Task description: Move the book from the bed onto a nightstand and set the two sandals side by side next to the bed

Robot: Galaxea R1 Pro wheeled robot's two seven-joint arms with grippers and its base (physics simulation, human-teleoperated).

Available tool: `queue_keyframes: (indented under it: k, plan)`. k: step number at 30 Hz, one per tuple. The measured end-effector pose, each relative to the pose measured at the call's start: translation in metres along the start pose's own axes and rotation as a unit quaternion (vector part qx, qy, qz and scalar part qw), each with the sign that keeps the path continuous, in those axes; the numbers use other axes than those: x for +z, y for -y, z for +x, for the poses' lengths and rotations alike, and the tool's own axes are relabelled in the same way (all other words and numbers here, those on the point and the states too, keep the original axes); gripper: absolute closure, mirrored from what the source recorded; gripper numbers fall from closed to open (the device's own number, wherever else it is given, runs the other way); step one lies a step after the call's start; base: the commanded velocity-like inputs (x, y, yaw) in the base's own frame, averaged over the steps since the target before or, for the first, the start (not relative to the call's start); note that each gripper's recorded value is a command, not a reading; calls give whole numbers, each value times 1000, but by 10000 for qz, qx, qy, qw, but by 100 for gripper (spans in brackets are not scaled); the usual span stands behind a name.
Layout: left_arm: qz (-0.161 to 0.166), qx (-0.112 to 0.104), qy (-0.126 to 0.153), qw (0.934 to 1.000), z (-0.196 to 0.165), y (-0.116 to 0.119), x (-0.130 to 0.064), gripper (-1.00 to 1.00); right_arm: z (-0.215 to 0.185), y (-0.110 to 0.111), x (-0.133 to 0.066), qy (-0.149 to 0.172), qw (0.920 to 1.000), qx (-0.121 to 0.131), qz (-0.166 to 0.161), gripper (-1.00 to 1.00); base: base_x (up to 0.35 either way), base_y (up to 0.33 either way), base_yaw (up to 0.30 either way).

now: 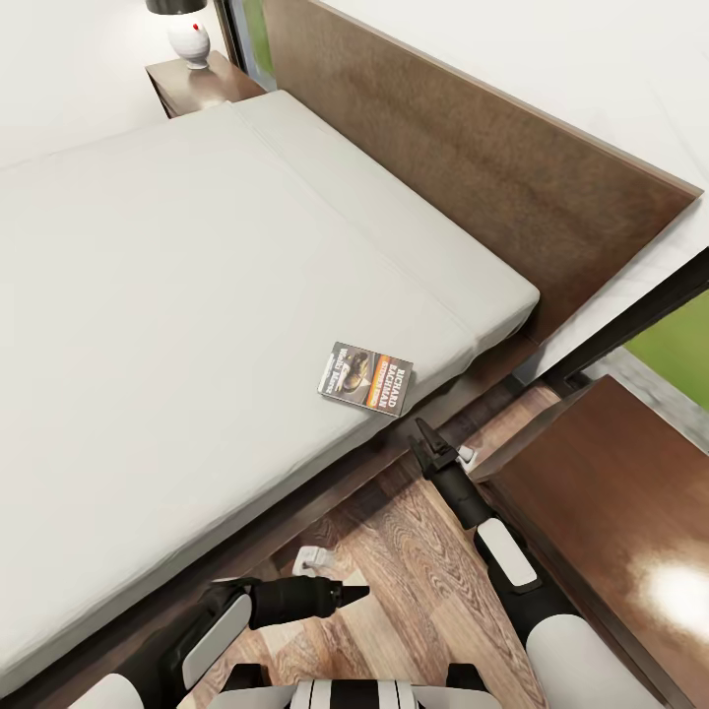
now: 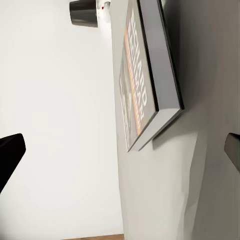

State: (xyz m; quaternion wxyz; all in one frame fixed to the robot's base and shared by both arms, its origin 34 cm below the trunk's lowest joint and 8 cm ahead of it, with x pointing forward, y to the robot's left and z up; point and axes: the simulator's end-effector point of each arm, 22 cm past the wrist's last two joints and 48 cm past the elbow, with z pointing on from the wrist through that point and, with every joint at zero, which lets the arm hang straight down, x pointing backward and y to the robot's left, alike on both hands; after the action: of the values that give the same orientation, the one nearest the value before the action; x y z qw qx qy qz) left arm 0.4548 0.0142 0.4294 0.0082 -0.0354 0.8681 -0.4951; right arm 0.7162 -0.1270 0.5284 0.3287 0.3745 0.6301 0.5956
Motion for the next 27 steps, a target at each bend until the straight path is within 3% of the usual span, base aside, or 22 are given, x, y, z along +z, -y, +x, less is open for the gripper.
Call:
queue_keyframes:
  k: [27]
  plan:
    - [23,4,-6,10000,1,2,2,-100,0,0,0,0,10000,0,0,-100,43,0,0]
